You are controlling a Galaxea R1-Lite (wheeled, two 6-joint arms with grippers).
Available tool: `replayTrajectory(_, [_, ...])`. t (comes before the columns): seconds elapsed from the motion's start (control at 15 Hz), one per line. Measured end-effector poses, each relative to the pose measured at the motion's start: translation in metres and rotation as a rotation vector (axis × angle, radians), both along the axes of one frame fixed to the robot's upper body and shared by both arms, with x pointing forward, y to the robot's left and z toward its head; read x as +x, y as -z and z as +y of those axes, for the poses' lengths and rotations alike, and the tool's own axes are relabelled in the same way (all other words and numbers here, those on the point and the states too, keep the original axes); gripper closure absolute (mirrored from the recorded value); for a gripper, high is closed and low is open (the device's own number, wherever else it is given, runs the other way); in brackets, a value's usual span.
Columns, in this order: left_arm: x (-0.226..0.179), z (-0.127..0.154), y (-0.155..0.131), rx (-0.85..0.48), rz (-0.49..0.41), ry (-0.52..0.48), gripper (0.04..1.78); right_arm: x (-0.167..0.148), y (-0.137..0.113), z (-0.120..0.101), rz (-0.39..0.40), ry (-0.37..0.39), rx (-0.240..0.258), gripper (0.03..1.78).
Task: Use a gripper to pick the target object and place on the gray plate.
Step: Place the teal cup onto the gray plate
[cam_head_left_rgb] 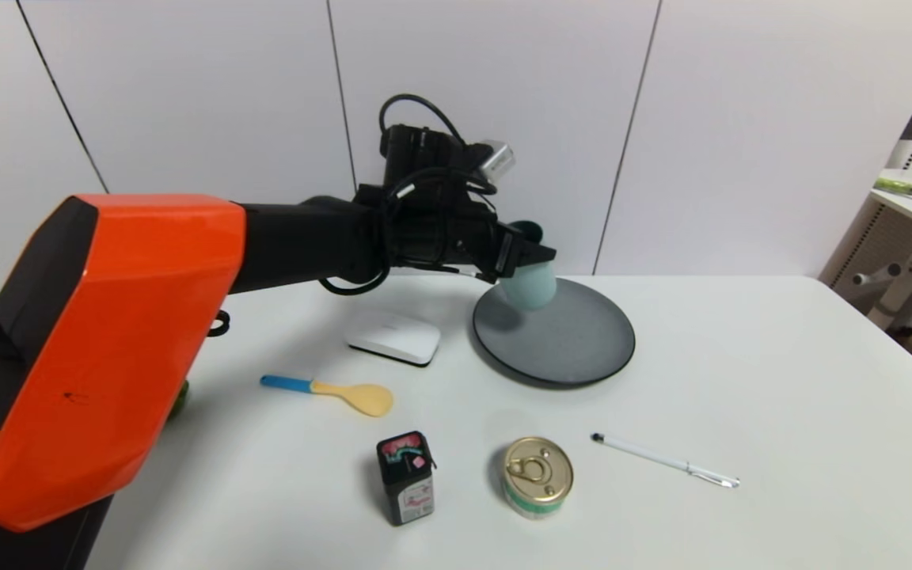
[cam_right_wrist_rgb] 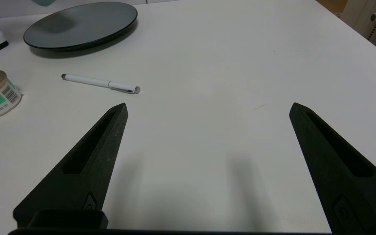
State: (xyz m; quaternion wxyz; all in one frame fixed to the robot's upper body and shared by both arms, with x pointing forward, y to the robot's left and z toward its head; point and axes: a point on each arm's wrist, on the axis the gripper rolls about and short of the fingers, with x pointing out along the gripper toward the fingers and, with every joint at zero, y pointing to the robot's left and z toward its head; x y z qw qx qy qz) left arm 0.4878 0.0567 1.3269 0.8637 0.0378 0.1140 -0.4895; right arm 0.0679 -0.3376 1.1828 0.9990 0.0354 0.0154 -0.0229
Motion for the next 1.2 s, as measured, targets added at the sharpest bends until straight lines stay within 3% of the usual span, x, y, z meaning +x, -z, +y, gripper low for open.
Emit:
replayTrajectory(0.53, [0.007, -0.024, 0.032, -0.007, -0.008, 0.031, 0.65, 0.0, 0.0, 0.0, 0.0, 0.0, 0.0, 0.1])
replayTrajectory(0.8, [0.008, -0.024, 0.035, -0.001, -0.003, 0.031, 0.42, 0.0, 0.0, 0.0, 0.0, 0.0, 0.0, 0.1])
replayTrajectory(1.2, [0.006, -0.023, 0.031, -0.003, -0.006, 0.032, 0.26, 0.0, 0.0, 0.0, 0.0, 0.0, 0.0, 0.1])
